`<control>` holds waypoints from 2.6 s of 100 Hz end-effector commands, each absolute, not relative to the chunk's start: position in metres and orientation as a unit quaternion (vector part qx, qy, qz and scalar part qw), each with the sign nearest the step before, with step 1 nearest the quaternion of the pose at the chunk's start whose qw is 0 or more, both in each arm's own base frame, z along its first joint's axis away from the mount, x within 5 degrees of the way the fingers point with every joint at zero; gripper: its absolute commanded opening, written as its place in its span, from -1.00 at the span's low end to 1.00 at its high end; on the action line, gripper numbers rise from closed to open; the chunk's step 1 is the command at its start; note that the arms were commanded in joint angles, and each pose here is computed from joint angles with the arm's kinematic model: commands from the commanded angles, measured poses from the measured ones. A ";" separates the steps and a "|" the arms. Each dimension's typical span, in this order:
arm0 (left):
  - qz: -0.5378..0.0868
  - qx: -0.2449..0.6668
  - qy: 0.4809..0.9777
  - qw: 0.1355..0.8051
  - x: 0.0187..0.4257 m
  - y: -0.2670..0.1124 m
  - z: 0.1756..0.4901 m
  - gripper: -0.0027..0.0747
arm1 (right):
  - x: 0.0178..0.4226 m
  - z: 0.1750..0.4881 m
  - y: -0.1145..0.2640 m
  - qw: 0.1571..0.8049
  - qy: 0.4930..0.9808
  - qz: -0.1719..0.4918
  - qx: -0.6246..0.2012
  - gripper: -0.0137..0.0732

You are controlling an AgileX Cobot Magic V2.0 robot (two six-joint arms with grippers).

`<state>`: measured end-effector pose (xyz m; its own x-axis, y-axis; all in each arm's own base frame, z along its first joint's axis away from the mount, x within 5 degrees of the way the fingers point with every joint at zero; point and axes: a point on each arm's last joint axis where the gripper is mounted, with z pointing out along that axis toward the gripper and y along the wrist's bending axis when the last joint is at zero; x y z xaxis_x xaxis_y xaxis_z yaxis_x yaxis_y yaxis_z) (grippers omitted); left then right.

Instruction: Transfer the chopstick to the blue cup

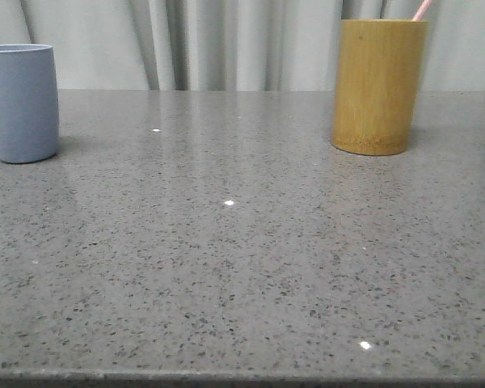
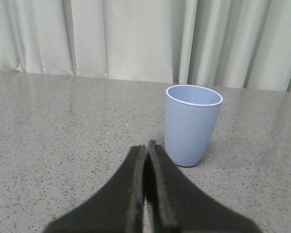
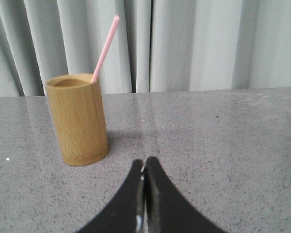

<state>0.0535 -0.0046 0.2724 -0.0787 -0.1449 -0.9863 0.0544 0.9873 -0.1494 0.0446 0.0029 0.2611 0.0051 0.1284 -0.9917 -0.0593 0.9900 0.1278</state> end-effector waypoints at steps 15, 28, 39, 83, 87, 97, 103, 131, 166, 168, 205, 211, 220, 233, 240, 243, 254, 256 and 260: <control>-0.083 -0.032 0.781 0.618 0.072 -0.008 0.346 -0.98 | 0.051 0.328 0.003 0.674 0.736 0.058 0.023 -0.84; -0.083 -0.028 0.816 0.572 0.084 -0.009 0.374 -0.98 | 0.062 0.353 0.004 0.624 0.779 0.055 0.023 -0.84; -0.090 -0.027 0.830 0.550 0.093 -0.011 0.389 -0.98 | 0.073 0.369 0.004 0.598 0.799 0.053 0.023 -0.84; -0.089 -0.026 0.828 0.553 0.100 -0.011 0.397 -0.98 | 0.097 0.369 0.006 0.574 0.817 0.051 0.024 -0.84; -0.089 -0.025 0.828 0.552 0.100 -0.011 0.397 -0.97 | 0.097 0.369 0.006 0.575 0.816 0.051 0.024 -0.84; -0.082 -0.015 0.829 0.553 0.100 -0.011 0.397 -0.76 | 0.097 0.370 0.006 0.580 0.812 0.052 0.024 -0.77; -0.082 -0.015 0.829 0.553 0.100 -0.011 0.397 -0.50 | 0.097 0.371 0.006 0.583 0.811 0.052 0.024 -0.65; -0.081 -0.015 0.826 0.558 0.101 -0.011 0.398 0.91 | 0.098 0.372 0.006 0.589 0.806 0.052 0.024 0.71; -0.097 -0.022 0.801 0.590 0.111 -0.013 0.412 0.56 | 0.098 0.373 0.006 0.592 0.804 0.052 0.024 0.82; -0.097 -0.022 0.803 0.588 0.115 -0.013 0.414 0.55 | 0.098 0.373 0.006 0.592 0.804 0.052 0.024 0.82; -0.091 -0.019 0.875 0.475 0.217 -0.018 0.421 0.54 | 0.098 0.374 0.006 0.596 0.801 0.053 0.024 0.82; -0.090 -0.019 0.882 0.463 0.233 -0.019 0.417 0.54 | 0.098 0.374 0.006 0.596 0.801 0.053 0.024 0.82; -0.095 -0.022 0.891 0.442 0.255 -0.020 0.408 0.54 | 0.098 0.374 0.006 0.596 0.801 0.053 0.024 0.82; -0.103 -0.023 0.904 0.414 0.279 -0.023 0.392 0.54 | 0.098 0.374 0.006 0.596 0.801 0.053 0.024 0.82; -0.106 -0.026 0.908 0.403 0.289 -0.024 0.383 0.54 | 0.098 0.374 0.006 0.596 0.801 0.053 0.024 0.82; -0.108 -0.028 0.909 0.401 0.293 -0.024 0.380 0.53 | 0.098 0.374 0.006 0.596 0.801 0.053 0.024 0.82; -0.115 -0.035 0.913 0.390 0.306 -0.025 0.368 0.53 | 0.098 0.374 0.006 0.596 0.801 0.053 0.024 0.82; -0.115 -0.036 0.913 0.389 0.308 -0.026 0.366 0.53 | 0.098 0.374 0.006 0.596 0.801 0.053 0.024 0.82; -0.119 -0.039 0.913 0.388 0.312 -0.026 0.363 0.53 | 0.098 0.374 0.006 0.596 0.801 0.053 0.024 0.82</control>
<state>0.3056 -0.0247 0.3442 -0.7757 -0.1225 -0.6191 0.0134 0.9776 -0.2101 0.0958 0.0063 0.3569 -0.3850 0.1040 -0.9171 -0.0172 0.9927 0.1198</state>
